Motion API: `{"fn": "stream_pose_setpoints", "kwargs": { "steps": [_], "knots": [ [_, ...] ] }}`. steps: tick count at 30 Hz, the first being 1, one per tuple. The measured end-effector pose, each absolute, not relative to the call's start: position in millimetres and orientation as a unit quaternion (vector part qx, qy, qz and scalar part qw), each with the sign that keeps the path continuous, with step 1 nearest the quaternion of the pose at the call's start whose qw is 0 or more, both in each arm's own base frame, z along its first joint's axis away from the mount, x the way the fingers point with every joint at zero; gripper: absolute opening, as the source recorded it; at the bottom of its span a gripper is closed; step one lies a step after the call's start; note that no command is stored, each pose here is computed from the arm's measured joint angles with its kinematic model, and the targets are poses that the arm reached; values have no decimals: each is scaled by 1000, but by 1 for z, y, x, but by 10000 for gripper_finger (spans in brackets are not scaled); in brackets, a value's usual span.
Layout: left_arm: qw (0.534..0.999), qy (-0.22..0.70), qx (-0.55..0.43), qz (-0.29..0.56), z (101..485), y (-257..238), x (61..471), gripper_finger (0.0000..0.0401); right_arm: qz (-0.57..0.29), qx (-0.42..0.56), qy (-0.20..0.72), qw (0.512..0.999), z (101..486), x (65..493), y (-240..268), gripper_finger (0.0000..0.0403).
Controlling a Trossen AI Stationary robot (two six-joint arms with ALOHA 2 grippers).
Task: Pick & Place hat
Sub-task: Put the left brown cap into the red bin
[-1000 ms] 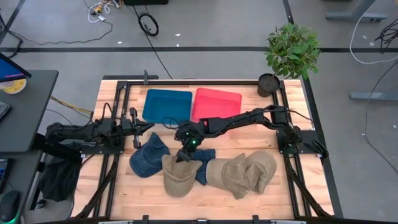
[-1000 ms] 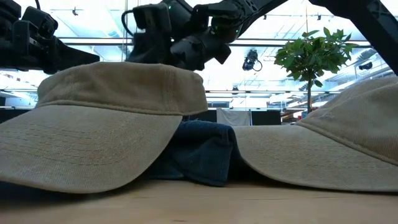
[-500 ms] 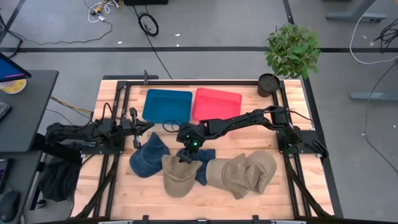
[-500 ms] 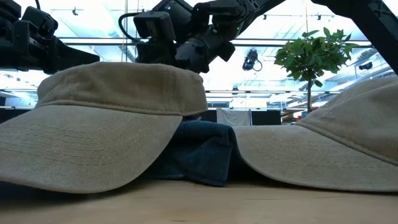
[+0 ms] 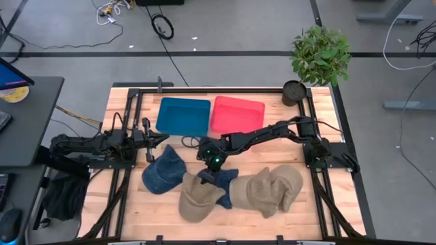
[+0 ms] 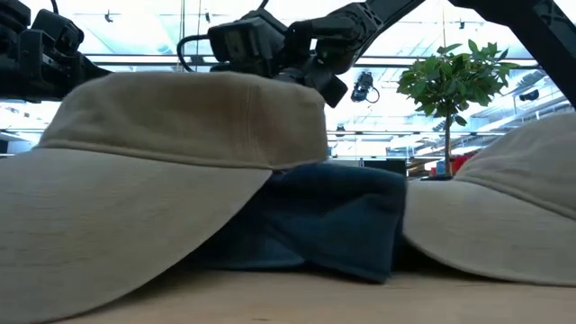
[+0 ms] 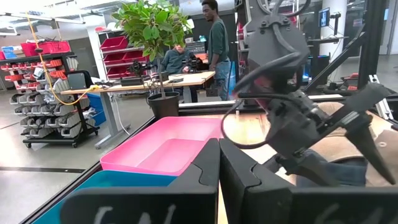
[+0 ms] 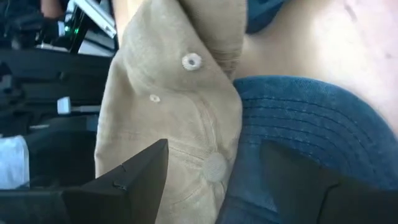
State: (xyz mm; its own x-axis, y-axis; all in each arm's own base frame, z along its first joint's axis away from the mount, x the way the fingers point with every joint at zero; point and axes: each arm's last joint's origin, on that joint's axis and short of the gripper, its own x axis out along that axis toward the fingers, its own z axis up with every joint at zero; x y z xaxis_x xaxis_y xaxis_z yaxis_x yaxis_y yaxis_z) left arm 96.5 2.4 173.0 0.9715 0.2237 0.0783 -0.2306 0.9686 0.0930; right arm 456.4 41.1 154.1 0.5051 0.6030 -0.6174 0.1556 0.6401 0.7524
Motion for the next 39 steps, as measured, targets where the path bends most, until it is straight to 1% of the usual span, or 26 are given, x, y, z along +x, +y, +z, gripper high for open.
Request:
{"fn": "stream_pose_setpoints", "kwargs": {
  "steps": [4,9,13,16,19,22,25,29,39],
  "knots": [
    [992,-34,51,114,173,2,96,3,165,395,467,774,156,458,45,258],
    [992,-34,51,115,173,2,96,3,189,377,443,791,160,461,56,258],
    [992,-34,51,114,173,2,96,3,184,374,429,801,162,463,58,258],
    [992,-34,51,115,173,2,96,3,164,367,425,811,161,464,56,258],
    [992,-34,51,115,173,2,96,3,149,375,422,812,161,464,47,258],
    [992,-34,51,114,173,2,96,3,155,392,412,808,164,466,36,258],
    [992,-34,51,114,173,2,96,3,156,392,395,816,168,468,26,258],
    [992,-34,51,114,173,2,96,3,148,393,397,816,164,468,16,258],
    [992,-34,51,114,173,2,96,3,180,357,406,822,162,467,31,258]
  ]
}}
